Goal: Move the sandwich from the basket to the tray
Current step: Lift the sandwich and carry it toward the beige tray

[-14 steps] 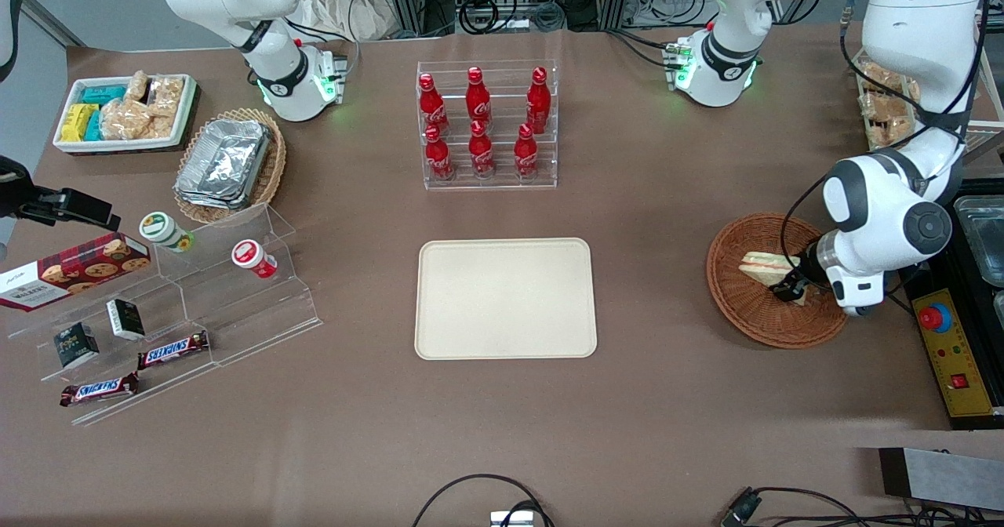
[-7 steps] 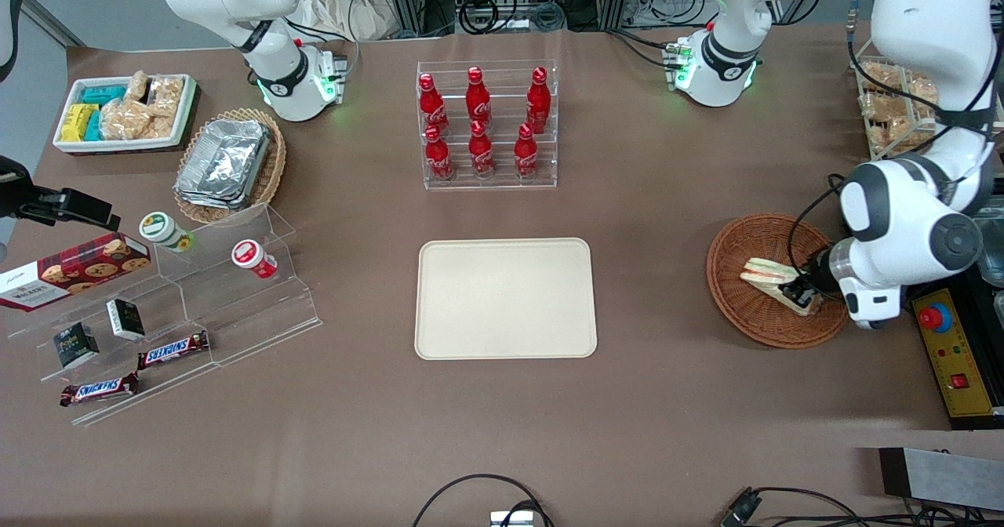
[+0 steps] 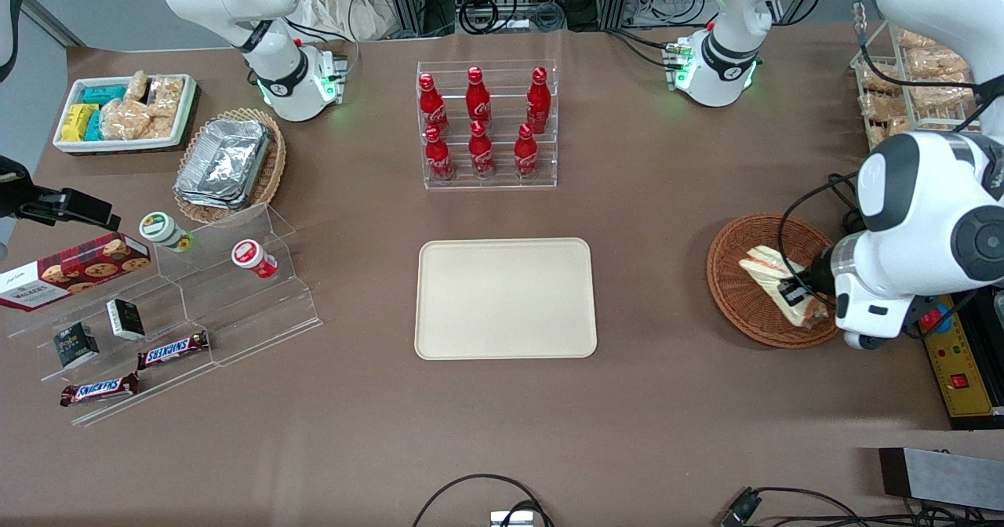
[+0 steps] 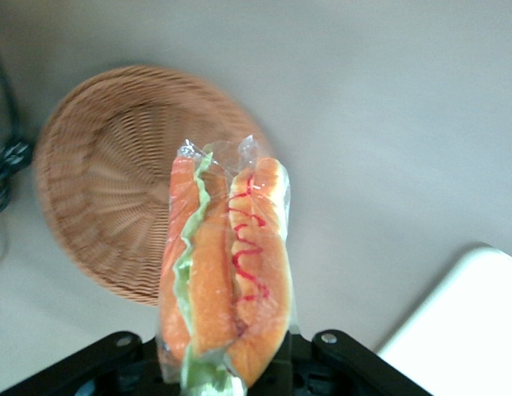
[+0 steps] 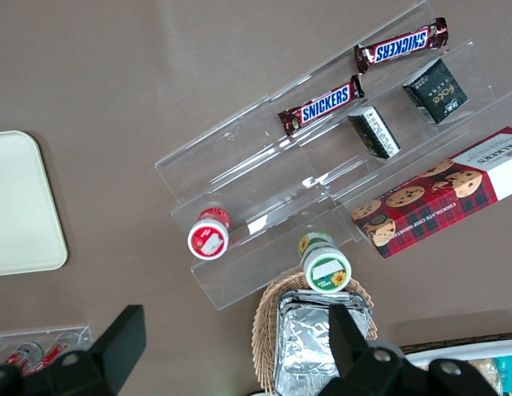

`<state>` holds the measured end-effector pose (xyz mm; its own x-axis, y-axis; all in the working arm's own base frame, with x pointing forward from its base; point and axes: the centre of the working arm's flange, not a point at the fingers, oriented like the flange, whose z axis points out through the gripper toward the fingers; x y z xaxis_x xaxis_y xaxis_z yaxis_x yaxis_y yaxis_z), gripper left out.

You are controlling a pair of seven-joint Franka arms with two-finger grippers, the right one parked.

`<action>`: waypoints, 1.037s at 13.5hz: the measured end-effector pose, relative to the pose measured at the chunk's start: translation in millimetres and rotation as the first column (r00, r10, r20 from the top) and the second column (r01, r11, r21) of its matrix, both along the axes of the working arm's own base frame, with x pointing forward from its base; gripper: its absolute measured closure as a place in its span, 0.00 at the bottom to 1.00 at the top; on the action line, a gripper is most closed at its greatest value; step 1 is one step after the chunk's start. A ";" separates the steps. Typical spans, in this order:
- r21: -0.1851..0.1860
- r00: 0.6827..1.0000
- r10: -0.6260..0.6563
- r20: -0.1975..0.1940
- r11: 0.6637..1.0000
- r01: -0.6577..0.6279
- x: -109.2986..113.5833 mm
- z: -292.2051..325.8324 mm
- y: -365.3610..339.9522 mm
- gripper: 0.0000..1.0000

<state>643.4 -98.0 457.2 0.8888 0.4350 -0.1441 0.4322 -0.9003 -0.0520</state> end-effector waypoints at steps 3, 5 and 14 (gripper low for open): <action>-0.074 0.985 -0.169 0.032 0.982 0.171 -4.1 9.2 -98.2 0.80; -0.103 0.966 -0.256 0.033 0.961 0.258 -11.1 -24.4 -162.9 0.80; -0.104 0.878 -0.462 -0.126 0.886 0.451 -62.3 -229.6 -298.1 0.80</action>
<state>581.1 -396.2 227.6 0.9537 -0.0298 -0.2994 -0.0352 -0.9993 -0.0125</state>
